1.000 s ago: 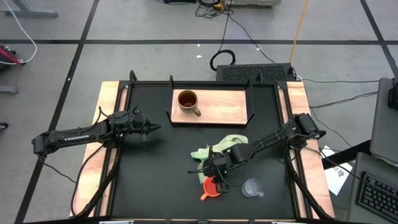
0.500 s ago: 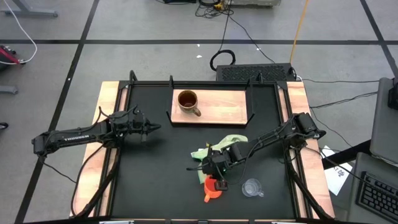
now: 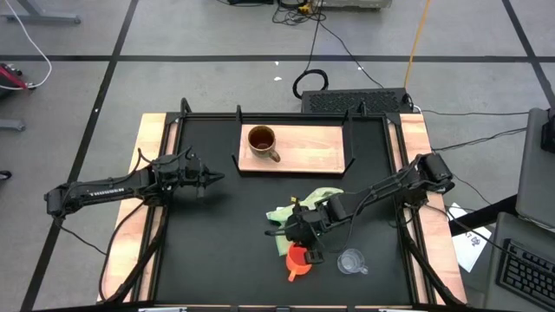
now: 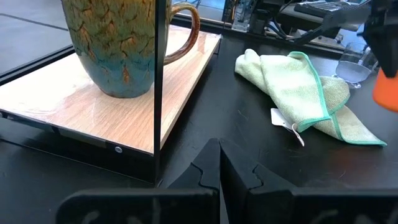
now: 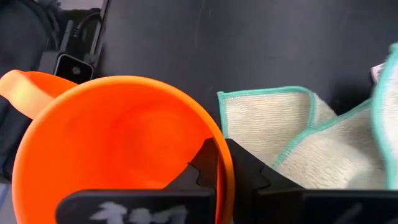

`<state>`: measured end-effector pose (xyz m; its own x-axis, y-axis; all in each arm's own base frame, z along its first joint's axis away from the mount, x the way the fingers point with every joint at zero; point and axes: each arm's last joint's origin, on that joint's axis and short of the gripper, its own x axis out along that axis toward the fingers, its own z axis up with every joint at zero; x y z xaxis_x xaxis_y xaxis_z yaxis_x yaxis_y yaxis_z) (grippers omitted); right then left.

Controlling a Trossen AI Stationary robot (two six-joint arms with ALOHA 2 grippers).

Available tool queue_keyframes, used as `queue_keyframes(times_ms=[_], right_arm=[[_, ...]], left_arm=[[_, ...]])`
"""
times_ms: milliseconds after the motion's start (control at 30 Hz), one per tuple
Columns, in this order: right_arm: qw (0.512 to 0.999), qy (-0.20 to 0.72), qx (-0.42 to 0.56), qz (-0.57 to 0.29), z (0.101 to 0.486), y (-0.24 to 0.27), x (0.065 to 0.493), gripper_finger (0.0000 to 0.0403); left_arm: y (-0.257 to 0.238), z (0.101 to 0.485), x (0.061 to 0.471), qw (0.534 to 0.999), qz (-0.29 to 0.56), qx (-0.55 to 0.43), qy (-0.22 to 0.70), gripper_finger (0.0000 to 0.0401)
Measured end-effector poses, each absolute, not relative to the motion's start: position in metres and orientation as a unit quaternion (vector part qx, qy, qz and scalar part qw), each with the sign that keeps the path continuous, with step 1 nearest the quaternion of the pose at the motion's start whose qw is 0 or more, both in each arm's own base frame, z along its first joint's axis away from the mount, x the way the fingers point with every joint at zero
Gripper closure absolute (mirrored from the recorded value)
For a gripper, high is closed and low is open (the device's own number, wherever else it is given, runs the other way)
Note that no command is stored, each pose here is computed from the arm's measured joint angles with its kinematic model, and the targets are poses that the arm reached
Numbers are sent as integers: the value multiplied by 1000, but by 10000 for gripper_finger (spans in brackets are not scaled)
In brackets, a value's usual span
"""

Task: Stack small to large cups/mugs on shelf
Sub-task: Put the orange mug on the shelf

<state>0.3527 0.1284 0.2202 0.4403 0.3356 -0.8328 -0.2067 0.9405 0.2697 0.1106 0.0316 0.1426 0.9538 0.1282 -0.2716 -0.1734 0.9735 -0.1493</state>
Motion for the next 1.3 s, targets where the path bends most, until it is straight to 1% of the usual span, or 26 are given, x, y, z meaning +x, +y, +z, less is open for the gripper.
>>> queue_keyframes(times_ms=[300,533,767,1067,1167,1300], right_arm=[[881,456,1,127,251,121,341,400],[903,408,-34,131,267,121,339,400],[929,338,-45,145,261,120,332,401],[961,235,-13,143,253,101,292,399],[968,210,-4,141,256,94,279,400],[971,200,0,134,259,87,266,400]], left_arm=[[32,142,111,984,77,-86,132,398],[32,142,111,984,77,-86,133,398],[32,142,111,985,77,-85,132,398],[32,143,111,985,77,-84,129,398],[32,143,111,985,77,-84,128,398],[32,143,111,985,77,-84,128,398]])
